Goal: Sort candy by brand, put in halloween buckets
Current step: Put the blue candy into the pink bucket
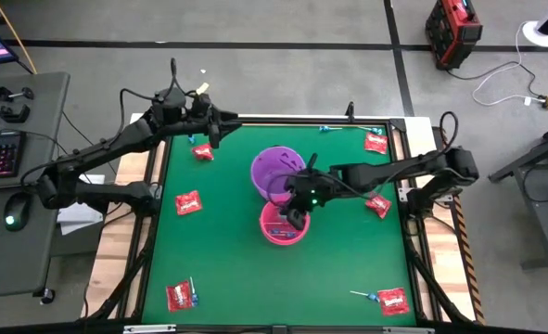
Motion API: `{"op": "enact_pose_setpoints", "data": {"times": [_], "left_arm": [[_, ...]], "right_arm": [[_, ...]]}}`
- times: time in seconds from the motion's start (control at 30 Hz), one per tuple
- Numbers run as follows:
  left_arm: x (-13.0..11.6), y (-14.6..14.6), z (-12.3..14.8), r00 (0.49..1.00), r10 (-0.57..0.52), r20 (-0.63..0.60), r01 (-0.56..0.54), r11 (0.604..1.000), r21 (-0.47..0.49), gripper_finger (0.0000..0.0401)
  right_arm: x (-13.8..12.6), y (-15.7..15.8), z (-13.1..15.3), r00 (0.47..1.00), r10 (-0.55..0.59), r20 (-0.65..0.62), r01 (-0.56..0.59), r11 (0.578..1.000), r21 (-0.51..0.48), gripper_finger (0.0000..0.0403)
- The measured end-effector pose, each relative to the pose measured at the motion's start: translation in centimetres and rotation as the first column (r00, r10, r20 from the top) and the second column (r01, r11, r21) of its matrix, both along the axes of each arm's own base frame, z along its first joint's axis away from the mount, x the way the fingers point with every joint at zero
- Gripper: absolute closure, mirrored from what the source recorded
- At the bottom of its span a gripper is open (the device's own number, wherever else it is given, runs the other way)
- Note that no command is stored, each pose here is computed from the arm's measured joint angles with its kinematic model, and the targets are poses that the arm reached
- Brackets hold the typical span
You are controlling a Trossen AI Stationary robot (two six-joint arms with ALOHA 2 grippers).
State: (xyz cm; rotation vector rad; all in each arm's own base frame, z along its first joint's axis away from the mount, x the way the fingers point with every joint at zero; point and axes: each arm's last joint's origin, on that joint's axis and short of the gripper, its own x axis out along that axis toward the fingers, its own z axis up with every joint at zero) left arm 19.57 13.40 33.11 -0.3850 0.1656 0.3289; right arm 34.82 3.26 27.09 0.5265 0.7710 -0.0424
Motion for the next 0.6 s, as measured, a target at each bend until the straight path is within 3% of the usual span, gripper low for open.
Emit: {"op": "enact_pose_setpoints", "data": {"times": [0.17, 0.27, 0.43, 0.6], "left_arm": [[0.0, 0.0, 0.0, 1.000, 0.000, 0.000, 0.000, 1.000, 0.000, 0.0188], [0.0, 0.0, 0.0, 1.000, -0.002, -0.004, 0.002, 1.000, 0.010, 0.0188], [-0.1, 0.0, 0.0, 1.000, -0.004, -0.011, 0.004, 1.000, 0.013, 0.0188], [-0.2, 0.0, -0.4, 0.998, 0.029, -0.061, -0.029, 1.000, -0.009, 0.0188]], "right_arm": [[0.1, 0.0, 1.8, 0.998, 0.037, -0.059, -0.042, 0.996, -0.082, 0.0202], [-0.3, -0.3, 3.2, 0.994, 0.034, -0.108, -0.044, 0.995, -0.090, 0.0164], [-2.5, -0.7, 4.7, 0.965, -0.027, -0.261, -0.013, 0.989, -0.149, 0.0152], [-6.5, -0.1, 3.3, 0.890, -0.075, -0.450, 0.013, 0.990, -0.140, 0.0151]]}}
